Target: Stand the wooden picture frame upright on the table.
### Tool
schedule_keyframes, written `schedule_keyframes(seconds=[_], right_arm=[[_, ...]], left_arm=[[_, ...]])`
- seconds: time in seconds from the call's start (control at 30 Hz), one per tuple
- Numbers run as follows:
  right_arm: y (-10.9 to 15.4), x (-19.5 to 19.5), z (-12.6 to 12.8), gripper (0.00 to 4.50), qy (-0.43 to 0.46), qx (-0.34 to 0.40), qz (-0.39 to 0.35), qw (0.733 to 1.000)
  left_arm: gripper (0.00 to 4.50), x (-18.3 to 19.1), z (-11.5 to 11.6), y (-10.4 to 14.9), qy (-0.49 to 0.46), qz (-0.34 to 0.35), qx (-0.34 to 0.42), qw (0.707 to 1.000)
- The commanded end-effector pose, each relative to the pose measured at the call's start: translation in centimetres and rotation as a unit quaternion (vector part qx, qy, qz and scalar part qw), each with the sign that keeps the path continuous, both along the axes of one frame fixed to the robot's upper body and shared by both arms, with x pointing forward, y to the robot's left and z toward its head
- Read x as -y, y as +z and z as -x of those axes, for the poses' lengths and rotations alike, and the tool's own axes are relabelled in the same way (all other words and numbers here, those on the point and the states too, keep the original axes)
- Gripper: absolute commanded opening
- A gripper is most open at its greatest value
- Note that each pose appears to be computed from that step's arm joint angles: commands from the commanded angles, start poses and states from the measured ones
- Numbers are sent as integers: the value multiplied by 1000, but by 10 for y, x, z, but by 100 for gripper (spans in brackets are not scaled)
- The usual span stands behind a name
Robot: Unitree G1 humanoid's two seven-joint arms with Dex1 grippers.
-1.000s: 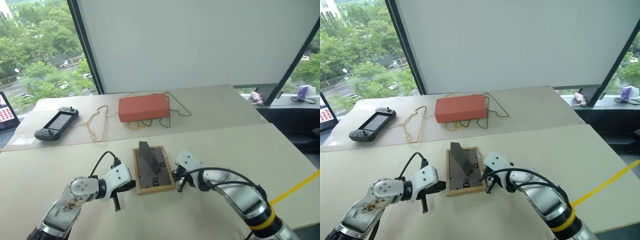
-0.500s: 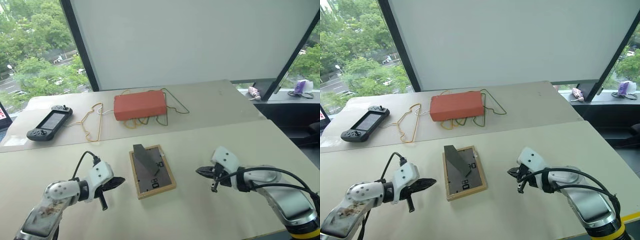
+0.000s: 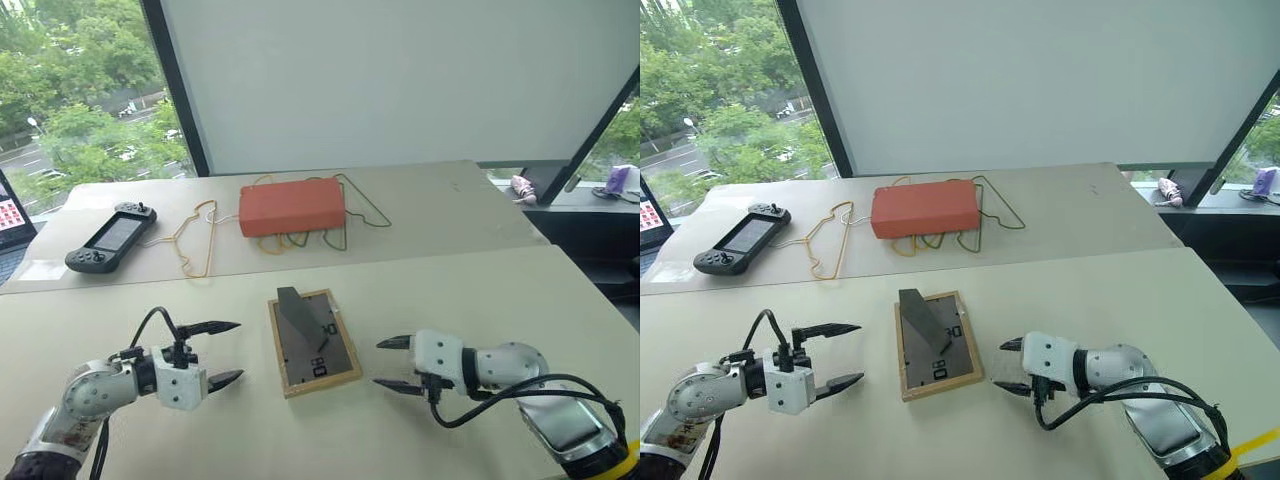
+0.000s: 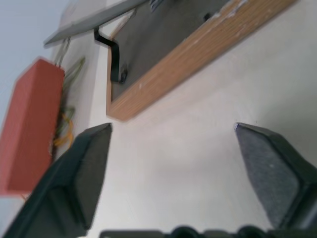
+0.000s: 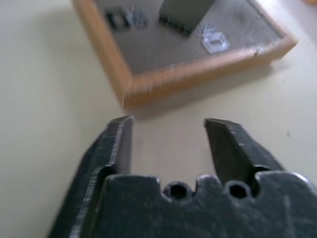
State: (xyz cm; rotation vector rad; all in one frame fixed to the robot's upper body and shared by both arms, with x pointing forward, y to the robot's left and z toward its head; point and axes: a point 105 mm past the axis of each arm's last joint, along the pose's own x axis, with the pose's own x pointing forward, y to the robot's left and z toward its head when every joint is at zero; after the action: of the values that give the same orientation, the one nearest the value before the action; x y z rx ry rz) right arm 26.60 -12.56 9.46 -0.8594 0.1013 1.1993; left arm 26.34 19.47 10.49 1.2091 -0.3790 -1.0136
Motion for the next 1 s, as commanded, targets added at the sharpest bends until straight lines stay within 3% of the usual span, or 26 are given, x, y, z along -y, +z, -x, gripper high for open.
schedule_keyframes(seconds=[0.03,0.13,0.47,0.63,0.87,1.0], right_arm=[[-13,9,-15,450,13,84,88,993],[-15,-3,-19,450,44,124,103,986],[-6,-72,-11,450,51,84,-6,995],[-1,-79,-8,450,35,81,-28,996],[-3,-64,-12,450,4,81,-16,997],[-7,-39,-17,450,-25,79,5,997]], left_arm=[[450,20,6,0,-79,-29,72,994],[450,30,9,-14,-115,-37,82,989],[450,53,0,-41,-151,-35,93,984],[450,65,-10,-46,-152,-26,105,982],[450,66,-16,-30,-146,16,128,981],[342,59,-17,-29,-136,13,125,983]])
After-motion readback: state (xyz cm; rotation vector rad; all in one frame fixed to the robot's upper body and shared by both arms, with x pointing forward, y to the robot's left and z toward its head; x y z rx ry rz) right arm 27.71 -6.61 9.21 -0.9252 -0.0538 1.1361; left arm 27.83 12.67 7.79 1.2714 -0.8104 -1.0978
